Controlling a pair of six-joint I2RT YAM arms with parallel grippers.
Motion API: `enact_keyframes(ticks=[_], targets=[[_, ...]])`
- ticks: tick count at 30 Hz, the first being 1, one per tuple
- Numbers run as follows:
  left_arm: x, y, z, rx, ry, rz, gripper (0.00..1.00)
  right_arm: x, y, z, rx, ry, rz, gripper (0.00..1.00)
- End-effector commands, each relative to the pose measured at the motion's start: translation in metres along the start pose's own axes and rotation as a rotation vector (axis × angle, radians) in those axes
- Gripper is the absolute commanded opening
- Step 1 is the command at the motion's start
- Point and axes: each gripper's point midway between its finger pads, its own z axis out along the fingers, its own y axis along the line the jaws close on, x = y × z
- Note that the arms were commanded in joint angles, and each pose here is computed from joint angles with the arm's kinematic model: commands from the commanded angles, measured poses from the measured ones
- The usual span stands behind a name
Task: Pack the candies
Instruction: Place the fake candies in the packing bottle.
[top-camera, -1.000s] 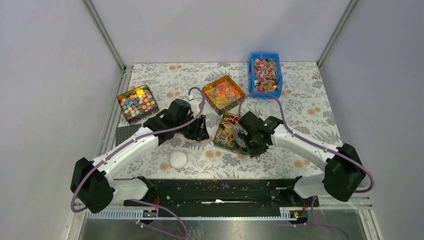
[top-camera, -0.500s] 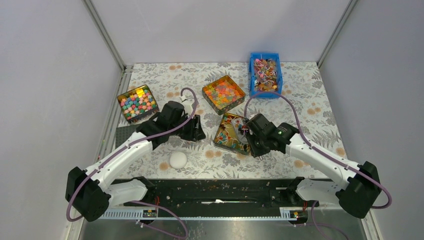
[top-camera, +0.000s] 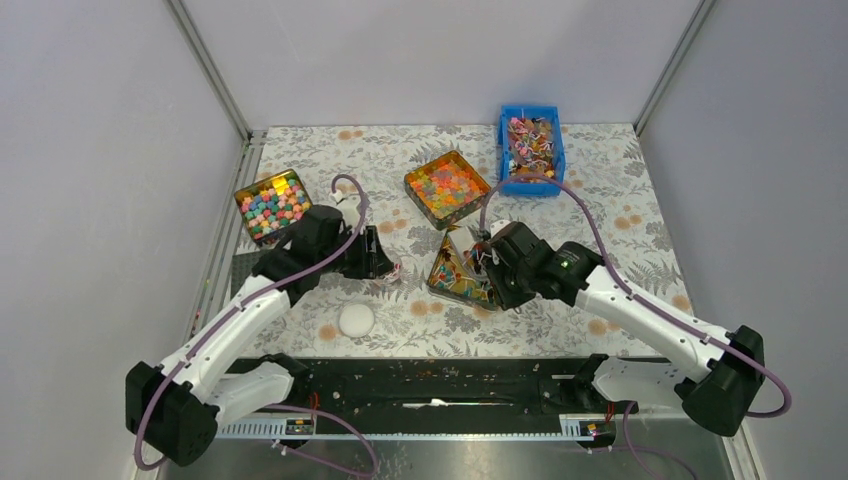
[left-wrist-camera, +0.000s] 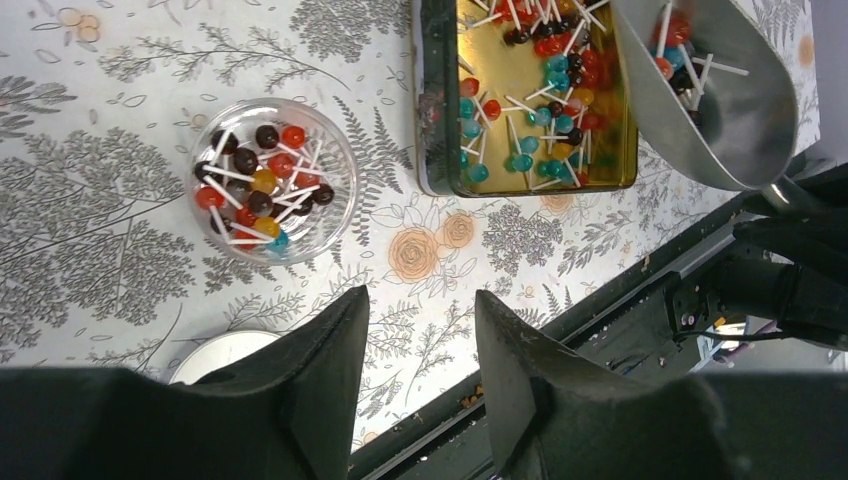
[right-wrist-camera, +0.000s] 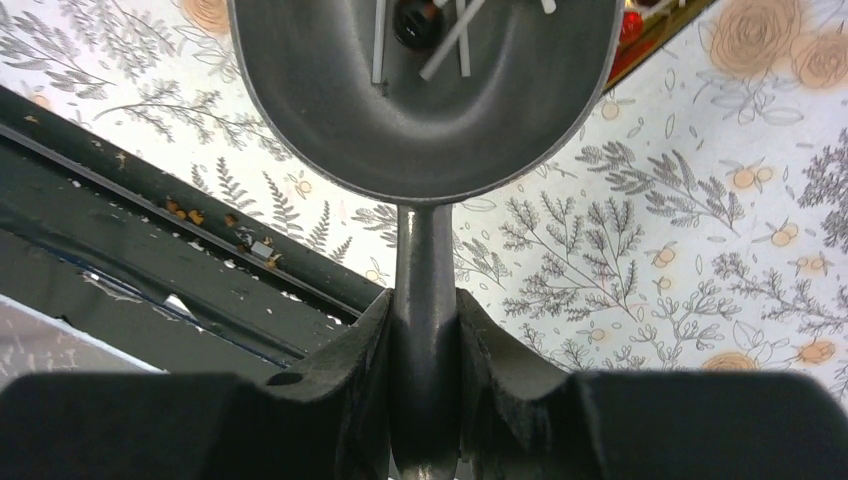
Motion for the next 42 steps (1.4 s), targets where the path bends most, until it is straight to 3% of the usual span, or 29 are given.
enact_keyframes(ticks=[1,15,28,42], targets=[[-0.013,0.004,-0.011,0.021,-0.066,-0.008,0.44,-0.029,0.013,-0.014,-0.02,-0.077,-0.051,0.0],[-0.025,0.025,-0.042,-0.071,-0.121,0.023,0.44,-0.047,0.056,-0.017,-0.112,-0.026,-0.168,0.0],[-0.029,0.029,-0.05,-0.109,-0.131,0.045,0.44,-0.04,0.106,-0.004,-0.23,0.104,-0.273,0.0],[-0.018,0.031,-0.049,-0.108,-0.107,0.037,0.44,-0.044,0.116,0.022,-0.173,0.26,-0.328,0.0]])
